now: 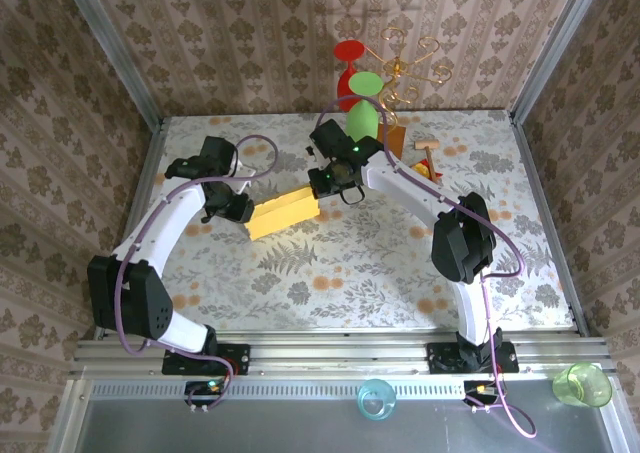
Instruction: Fold the paper box
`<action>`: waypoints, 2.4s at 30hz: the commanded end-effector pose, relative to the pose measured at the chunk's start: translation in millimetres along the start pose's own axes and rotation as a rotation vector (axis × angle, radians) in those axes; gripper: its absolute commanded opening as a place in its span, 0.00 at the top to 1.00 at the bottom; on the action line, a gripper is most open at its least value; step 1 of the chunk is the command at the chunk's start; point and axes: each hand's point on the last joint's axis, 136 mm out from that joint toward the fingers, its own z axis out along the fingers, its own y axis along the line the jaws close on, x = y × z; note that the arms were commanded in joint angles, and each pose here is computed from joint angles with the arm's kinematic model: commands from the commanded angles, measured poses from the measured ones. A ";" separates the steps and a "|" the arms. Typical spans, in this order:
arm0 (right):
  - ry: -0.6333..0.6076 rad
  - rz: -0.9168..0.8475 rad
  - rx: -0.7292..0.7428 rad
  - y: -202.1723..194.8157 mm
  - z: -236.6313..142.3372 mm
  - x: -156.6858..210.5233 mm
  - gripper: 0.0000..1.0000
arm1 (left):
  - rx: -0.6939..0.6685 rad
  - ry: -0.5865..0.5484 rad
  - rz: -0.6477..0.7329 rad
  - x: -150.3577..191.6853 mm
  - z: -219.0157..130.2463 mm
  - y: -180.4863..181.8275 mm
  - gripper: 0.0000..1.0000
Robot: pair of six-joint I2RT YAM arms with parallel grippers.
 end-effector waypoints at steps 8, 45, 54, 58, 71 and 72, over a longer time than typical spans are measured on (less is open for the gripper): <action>0.074 0.018 0.011 -5.2 11.6 20.1 1.00 | -0.068 -0.053 0.019 -12.6 -12.3 8.4 0.53; 0.077 0.026 0.007 -4.3 12.0 20.8 1.00 | 0.001 0.104 -0.080 -5.5 -7.2 -2.0 0.80; 0.076 0.032 0.002 -2.2 14.8 19.1 1.00 | 0.056 0.142 -0.129 0.3 -4.6 -5.9 0.84; 0.074 0.037 0.005 -2.5 14.8 18.6 1.00 | 0.054 0.144 -0.154 -0.1 -7.8 -4.8 0.90; 0.052 0.061 -0.008 0.6 7.4 14.5 0.99 | 0.076 0.145 -0.199 0.5 -7.1 -8.2 0.96; 0.044 0.066 -0.011 1.2 4.8 13.0 0.99 | 0.082 0.143 -0.203 -0.4 -7.0 -9.1 0.96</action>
